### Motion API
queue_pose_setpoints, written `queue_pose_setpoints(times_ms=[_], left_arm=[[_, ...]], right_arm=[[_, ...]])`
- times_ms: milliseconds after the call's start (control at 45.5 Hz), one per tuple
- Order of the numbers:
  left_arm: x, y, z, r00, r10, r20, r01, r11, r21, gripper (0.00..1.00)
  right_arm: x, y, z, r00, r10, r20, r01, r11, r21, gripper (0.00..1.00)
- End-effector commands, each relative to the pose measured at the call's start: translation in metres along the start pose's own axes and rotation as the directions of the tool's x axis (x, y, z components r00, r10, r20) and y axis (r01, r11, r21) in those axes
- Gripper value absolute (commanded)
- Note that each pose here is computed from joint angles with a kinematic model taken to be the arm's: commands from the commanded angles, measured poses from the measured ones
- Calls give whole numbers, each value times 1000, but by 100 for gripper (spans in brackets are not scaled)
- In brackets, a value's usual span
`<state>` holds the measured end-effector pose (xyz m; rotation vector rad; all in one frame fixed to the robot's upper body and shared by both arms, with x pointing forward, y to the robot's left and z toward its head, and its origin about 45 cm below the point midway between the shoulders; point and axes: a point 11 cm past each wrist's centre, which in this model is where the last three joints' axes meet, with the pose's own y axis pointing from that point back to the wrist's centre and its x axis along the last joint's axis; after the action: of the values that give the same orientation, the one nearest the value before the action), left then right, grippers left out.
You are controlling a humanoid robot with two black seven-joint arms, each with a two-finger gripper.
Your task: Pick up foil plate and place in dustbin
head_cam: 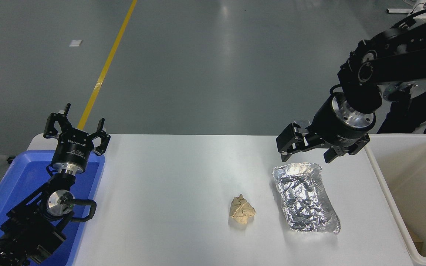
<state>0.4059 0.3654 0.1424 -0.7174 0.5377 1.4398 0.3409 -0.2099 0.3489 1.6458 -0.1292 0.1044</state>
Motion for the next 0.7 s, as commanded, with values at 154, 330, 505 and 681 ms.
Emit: queue_pose_setpoints(times_ms=[154, 330, 505, 681], left_arm=[[0, 0, 0, 1000, -1, 0, 1, 1000, 2, 98], [0, 0, 0, 1000, -1, 0, 1, 1000, 2, 98], [-1, -1, 0, 1000, -2, 0, 2, 1000, 1, 98], [0, 0, 0, 1000, -1, 0, 1, 1000, 2, 98]], right_arm=[[2, -11, 43, 996, -4, 89, 11, 997, -78, 100], [15, -55, 74, 988, -8, 152, 26, 993, -113, 100], [20, -98, 111, 975, 45, 217, -13, 990, -144, 100], [12, -154, 147, 963, 120, 242, -66, 973, -221, 100]])
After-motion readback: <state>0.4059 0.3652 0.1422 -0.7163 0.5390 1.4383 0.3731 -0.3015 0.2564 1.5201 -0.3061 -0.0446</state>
